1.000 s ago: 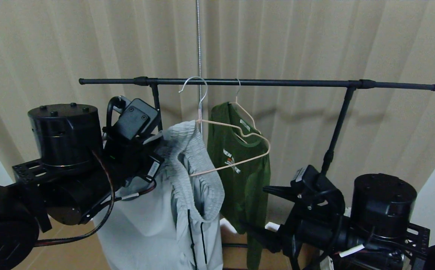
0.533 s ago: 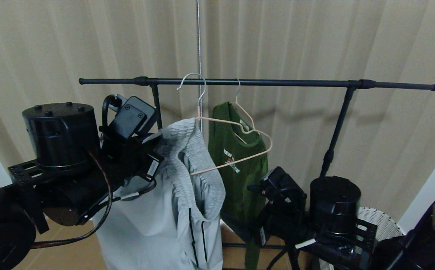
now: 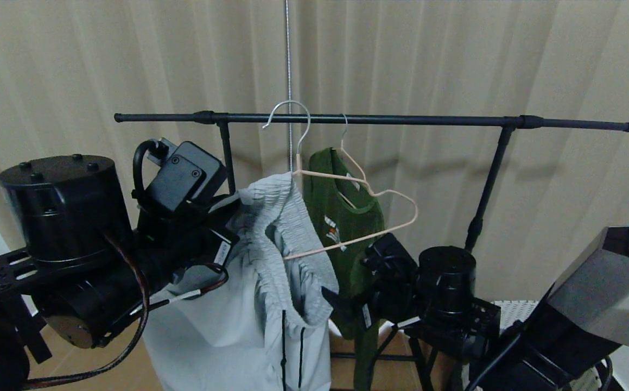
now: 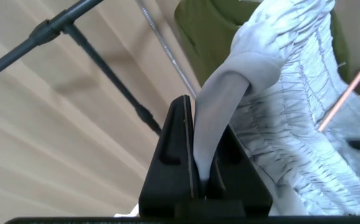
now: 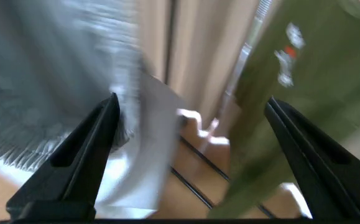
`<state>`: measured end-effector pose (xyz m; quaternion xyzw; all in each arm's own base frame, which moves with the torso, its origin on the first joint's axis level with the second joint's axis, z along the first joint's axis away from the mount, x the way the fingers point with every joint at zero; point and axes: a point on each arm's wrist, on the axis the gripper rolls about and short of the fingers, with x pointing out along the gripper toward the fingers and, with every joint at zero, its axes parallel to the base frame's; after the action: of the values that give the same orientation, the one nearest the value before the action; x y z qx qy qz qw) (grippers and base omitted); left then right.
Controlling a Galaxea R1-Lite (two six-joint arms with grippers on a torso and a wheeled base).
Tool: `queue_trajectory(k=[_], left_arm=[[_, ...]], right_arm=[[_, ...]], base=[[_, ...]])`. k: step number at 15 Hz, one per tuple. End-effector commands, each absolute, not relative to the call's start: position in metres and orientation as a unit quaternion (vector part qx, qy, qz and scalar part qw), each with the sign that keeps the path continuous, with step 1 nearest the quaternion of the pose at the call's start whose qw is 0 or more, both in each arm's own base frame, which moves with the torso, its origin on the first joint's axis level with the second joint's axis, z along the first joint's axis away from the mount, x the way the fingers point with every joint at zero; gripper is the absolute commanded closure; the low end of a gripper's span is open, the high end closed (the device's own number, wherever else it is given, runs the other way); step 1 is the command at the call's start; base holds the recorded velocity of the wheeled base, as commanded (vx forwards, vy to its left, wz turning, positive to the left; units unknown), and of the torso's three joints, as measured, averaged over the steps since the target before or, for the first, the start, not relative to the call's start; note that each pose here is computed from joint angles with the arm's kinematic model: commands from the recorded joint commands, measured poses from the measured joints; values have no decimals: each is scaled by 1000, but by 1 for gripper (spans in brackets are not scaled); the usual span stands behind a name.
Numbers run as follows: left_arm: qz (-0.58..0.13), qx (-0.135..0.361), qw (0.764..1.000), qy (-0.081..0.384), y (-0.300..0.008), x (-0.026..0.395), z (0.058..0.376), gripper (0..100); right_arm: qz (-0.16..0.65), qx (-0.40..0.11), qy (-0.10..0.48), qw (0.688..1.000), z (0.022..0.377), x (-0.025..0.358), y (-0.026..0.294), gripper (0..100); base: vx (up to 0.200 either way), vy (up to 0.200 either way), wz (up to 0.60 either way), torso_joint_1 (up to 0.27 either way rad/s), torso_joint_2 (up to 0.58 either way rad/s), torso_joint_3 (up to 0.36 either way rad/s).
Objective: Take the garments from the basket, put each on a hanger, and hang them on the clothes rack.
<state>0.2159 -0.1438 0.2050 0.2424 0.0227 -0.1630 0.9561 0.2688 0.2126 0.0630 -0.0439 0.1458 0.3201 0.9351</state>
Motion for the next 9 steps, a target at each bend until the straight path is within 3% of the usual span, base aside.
queue_trajectory(k=[1,4,5,9], left_arm=[[-166,241,956,18,-145,214,207,100],[-166,239,957,14,-145,214,209,100],[-165,239,957,15,-145,214,209,100],[-161,240,957,18,-145,216,208,100]], right_arm=[[305,-44,156,938,56,276,205,0],[294,-40,149,943,57,280,198,0],[292,-40,148,944,57,281,197,100],[268,-39,146,952,58,285,190,100]], base=[[0,0,0,0,0,0],[0,0,0,0,0,0],[0,0,0,0,0,0],[0,0,0,0,0,0]])
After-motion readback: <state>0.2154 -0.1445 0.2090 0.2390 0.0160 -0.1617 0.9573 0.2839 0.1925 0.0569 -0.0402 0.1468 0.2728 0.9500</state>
